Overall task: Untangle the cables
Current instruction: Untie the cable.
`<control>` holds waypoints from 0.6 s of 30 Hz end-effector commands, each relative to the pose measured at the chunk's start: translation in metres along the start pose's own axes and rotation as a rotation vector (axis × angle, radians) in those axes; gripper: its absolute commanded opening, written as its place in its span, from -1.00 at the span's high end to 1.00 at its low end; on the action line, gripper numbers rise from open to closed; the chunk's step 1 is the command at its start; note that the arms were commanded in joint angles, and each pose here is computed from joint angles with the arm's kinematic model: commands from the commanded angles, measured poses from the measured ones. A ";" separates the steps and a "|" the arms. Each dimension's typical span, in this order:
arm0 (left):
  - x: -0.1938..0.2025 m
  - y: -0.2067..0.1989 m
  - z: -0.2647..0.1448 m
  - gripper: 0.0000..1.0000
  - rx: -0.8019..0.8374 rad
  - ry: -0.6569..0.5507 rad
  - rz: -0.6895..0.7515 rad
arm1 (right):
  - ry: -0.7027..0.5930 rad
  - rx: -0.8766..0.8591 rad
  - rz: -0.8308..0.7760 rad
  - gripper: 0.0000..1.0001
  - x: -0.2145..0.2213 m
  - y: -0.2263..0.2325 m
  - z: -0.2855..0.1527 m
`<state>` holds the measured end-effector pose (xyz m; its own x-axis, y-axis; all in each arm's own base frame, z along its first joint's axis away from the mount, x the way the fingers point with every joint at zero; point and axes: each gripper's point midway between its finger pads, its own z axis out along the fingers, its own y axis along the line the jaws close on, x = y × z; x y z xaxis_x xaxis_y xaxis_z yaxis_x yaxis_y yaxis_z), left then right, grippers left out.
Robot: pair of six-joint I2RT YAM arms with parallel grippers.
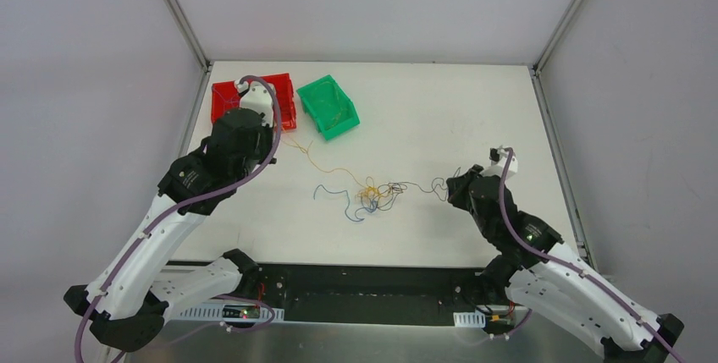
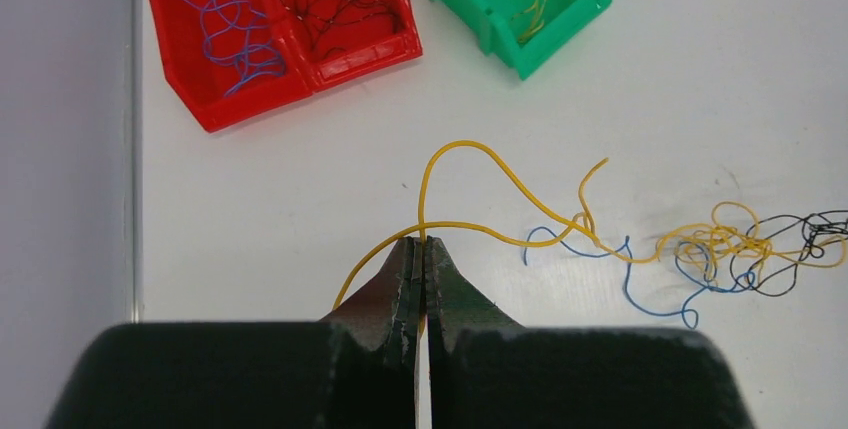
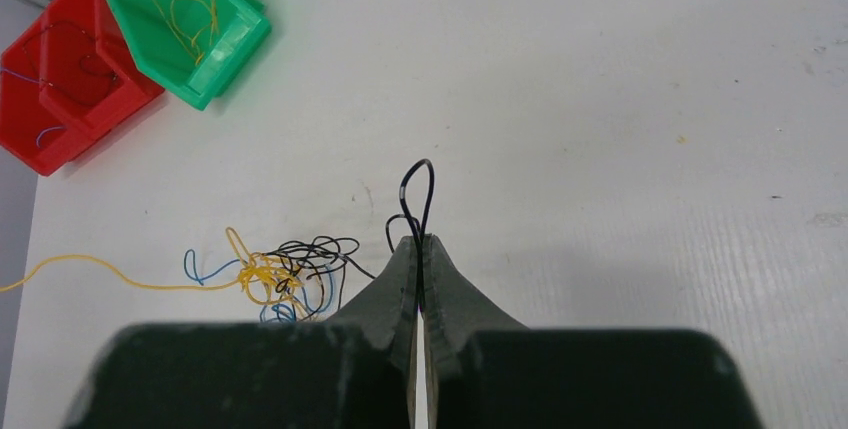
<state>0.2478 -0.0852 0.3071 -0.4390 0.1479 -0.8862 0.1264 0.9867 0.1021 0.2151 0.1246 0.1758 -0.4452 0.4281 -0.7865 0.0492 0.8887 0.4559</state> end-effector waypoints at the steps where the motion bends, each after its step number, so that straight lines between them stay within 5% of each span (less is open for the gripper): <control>1: -0.005 0.018 -0.002 1.00 -0.084 -0.018 0.028 | -0.020 0.072 0.030 1.00 -0.002 -0.017 -0.003; 7: -0.013 0.057 -0.011 1.00 -0.288 -0.033 0.082 | -0.072 0.225 0.008 1.00 -0.018 -0.043 -0.010; 18: 0.005 0.047 0.000 1.00 -0.259 -0.006 0.014 | -0.193 0.424 0.160 1.00 -0.032 -0.091 -0.037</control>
<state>0.2535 -0.0385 0.3155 -0.4246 0.2081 -0.8812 -0.0810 0.9606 0.2659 0.1996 0.0549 0.1582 -0.3587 0.4805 -0.8003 0.3607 0.8621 0.3559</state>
